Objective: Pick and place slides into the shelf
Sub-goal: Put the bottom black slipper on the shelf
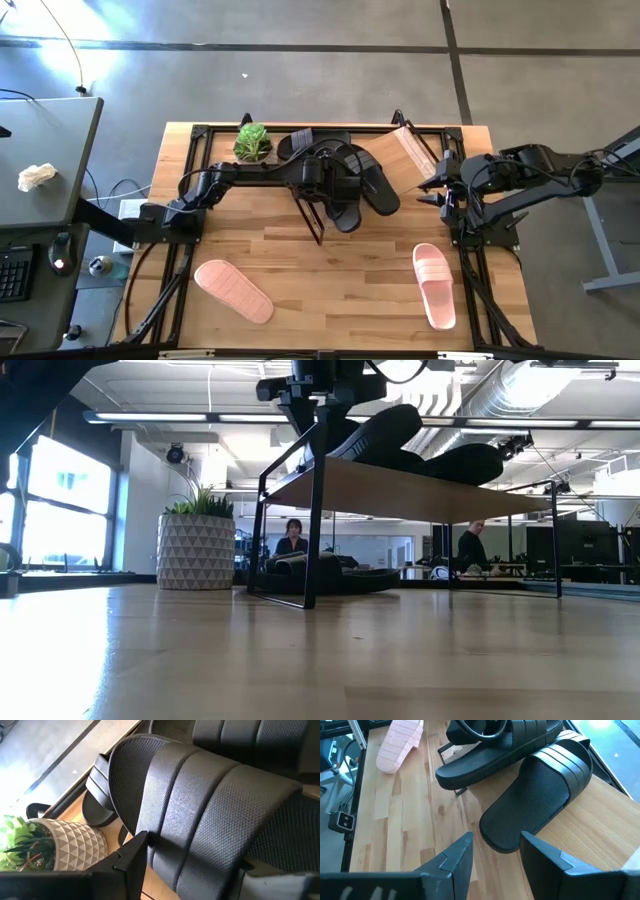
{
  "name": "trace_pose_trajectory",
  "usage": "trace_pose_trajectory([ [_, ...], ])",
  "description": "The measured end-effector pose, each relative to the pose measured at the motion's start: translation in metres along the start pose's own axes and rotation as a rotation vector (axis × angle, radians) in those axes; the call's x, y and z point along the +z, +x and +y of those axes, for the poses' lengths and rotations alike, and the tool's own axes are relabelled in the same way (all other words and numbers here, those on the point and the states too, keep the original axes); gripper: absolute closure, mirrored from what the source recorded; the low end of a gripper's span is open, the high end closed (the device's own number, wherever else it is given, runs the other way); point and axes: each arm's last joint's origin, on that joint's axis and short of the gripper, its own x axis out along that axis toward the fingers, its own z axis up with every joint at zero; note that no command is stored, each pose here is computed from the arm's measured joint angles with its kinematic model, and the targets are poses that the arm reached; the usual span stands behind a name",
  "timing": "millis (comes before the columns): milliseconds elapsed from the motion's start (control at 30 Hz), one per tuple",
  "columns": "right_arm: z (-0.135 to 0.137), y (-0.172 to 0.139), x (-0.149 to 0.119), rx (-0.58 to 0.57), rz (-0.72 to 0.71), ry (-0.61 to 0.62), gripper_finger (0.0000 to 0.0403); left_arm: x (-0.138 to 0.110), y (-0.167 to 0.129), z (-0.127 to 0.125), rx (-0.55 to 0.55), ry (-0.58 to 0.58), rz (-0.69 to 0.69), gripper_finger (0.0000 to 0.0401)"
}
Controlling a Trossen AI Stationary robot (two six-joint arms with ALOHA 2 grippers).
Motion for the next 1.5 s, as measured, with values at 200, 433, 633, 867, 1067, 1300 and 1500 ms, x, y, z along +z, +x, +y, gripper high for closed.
trace_pose_trajectory([
  [200, -0.001, 0.000, 0.000, -0.024, -0.007, -0.026, 0.0251, 0.003, -0.005, 0.002, -0.029, -0.037, 0.002, 0.0254],
  [433, 0.000, 0.008, 0.003, -0.107, 0.016, -0.380, 0.0251, 0.002, -0.008, 0.003, -0.041, -0.041, 0.003, 0.0265],
  [633, 0.006, 0.027, 0.012, -0.163, 0.065, -0.635, 0.0251, 0.002, -0.010, 0.001, -0.068, -0.042, 0.010, 0.0267],
  [867, 0.010, 0.049, 0.020, -0.307, 0.116, -0.698, 0.0251, 0.005, -0.010, -0.003, -0.110, -0.007, -0.010, 0.0266],
  [1067, 0.013, 0.055, 0.020, -0.260, 0.133, -0.690, 0.0251, 0.006, -0.010, -0.003, -0.117, 0.010, -0.014, 0.0227],
  [1300, 0.014, 0.055, 0.022, -0.251, 0.115, -0.693, 0.0251, 0.008, -0.014, -0.001, -0.134, -0.015, -0.029, 0.0162],
  [1500, 0.014, 0.056, 0.025, -0.258, 0.094, -0.734, 0.0251, 0.012, -0.024, 0.006, -0.174, -0.051, -0.063, 0.0124],
])
